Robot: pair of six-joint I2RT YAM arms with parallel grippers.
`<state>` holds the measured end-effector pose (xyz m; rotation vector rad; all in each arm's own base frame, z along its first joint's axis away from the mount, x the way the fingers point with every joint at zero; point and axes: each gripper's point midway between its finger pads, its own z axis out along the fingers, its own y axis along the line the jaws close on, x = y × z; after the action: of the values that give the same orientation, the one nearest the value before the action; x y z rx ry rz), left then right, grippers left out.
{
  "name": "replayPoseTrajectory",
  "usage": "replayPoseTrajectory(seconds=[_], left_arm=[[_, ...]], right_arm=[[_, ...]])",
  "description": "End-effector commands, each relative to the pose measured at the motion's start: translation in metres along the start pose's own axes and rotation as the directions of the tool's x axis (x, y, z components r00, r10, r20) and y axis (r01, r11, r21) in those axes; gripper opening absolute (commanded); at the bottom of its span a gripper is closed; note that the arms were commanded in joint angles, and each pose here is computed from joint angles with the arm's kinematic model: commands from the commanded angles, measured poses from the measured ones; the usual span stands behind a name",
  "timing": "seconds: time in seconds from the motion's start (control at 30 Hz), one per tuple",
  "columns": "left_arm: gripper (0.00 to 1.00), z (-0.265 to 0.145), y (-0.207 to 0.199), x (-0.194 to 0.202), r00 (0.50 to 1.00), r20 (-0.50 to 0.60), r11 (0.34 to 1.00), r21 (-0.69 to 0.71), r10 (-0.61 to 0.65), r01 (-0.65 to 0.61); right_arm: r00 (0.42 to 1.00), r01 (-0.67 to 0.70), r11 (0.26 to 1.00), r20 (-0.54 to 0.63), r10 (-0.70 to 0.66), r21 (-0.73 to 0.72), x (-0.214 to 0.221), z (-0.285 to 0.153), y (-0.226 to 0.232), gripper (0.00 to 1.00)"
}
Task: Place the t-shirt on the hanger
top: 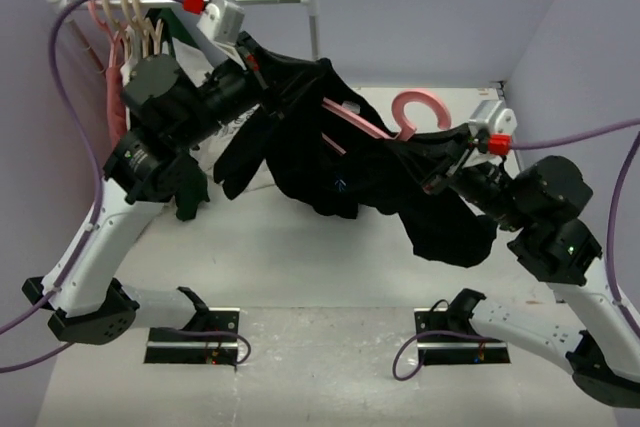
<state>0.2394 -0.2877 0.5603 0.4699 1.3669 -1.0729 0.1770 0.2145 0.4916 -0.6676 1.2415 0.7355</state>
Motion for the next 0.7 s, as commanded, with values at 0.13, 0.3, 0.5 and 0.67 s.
replayPoseTrajectory(seconds=[0.13, 0.3, 0.5, 0.67], left_arm=[[0.0, -0.004, 0.034, 0.062, 0.958, -0.25, 0.985, -0.067, 0.137, -0.159], [0.0, -0.007, 0.067, 0.128, 0.844, -0.487, 0.96, -0.033, 0.226, -0.277], [0.0, -0.009, 0.048, 0.168, 0.786, -0.547, 0.957, 0.186, 0.289, -0.223], [0.0, -0.008, 0.0, 0.172, 0.823, -0.477, 0.894, 0.442, 0.309, -0.08]], right_arm=[[0.994, -0.072, 0.997, 0.077, 0.071, 0.008, 0.017, -0.009, 0.003, 0.0], [0.995, -0.095, 0.992, -0.003, 0.095, -0.078, 0.051, -0.04, 0.024, 0.0], [0.99, -0.129, 0.974, -0.076, 0.116, -0.189, 0.076, -0.053, 0.044, 0.0], [0.981, -0.161, 0.923, -0.163, 0.11, -0.349, 0.095, -0.035, 0.069, 0.0]])
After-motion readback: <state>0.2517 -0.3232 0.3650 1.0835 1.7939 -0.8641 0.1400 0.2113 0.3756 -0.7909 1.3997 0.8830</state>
